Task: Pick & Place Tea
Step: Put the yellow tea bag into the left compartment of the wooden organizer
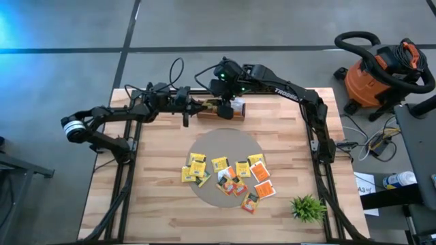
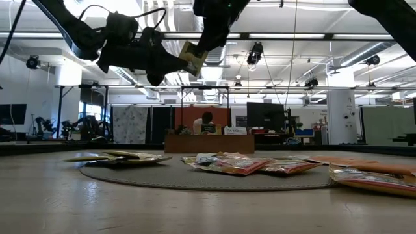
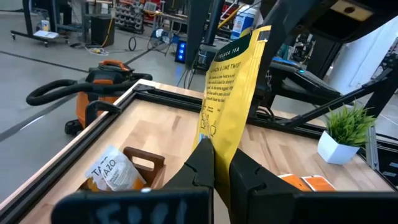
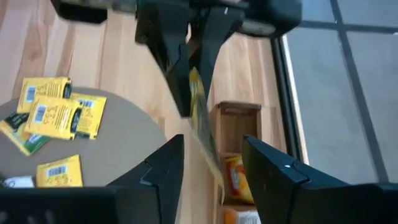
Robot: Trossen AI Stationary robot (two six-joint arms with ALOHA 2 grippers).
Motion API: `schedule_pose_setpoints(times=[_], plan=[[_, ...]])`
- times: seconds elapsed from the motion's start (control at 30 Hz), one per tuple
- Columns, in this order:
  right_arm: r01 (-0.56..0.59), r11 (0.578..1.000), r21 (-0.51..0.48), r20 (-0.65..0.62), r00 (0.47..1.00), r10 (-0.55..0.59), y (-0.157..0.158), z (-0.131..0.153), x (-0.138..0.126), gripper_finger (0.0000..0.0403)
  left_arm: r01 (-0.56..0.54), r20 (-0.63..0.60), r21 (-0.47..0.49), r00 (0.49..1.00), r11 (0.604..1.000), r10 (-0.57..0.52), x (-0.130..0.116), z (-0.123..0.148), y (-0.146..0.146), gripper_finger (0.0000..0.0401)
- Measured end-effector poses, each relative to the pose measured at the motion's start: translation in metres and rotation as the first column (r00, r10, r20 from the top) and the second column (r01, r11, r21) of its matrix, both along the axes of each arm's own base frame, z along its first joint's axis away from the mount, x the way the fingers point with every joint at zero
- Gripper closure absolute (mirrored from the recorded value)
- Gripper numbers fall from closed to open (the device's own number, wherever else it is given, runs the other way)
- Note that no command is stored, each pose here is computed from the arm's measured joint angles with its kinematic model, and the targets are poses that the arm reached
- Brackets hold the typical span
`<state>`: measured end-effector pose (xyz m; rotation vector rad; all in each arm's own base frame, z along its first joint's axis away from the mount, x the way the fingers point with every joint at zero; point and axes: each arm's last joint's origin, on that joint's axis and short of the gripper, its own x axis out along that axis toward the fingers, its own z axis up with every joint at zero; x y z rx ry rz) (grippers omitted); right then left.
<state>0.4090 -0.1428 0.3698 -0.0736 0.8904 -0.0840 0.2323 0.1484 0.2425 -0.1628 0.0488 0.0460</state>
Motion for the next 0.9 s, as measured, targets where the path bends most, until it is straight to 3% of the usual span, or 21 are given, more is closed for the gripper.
schedule_pose_setpoints(times=[0.5, 0.7, 0.9], plan=[[-0.049, 0.998, -0.046, -0.005, 0.999, 0.049, -0.003, -0.006, 0.002, 0.0388, -0.041, 0.015, 0.010, 0.999, 0.999, 0.040, 0.001, 0.001, 0.001, 0.0374], [-0.031, 0.997, -0.066, -0.013, 0.999, 0.030, -0.005, -0.007, 0.002, 0.0394, -0.088, -0.014, -0.090, 0.996, 0.992, 0.087, 0.001, -0.002, 0.002, 0.0372], [0.101, 0.989, -0.109, 0.025, 0.995, -0.099, -0.019, -0.004, 0.001, 0.0394, -0.118, -0.167, -0.188, 0.982, 0.975, 0.087, -0.001, -0.019, 0.001, 0.0371]])
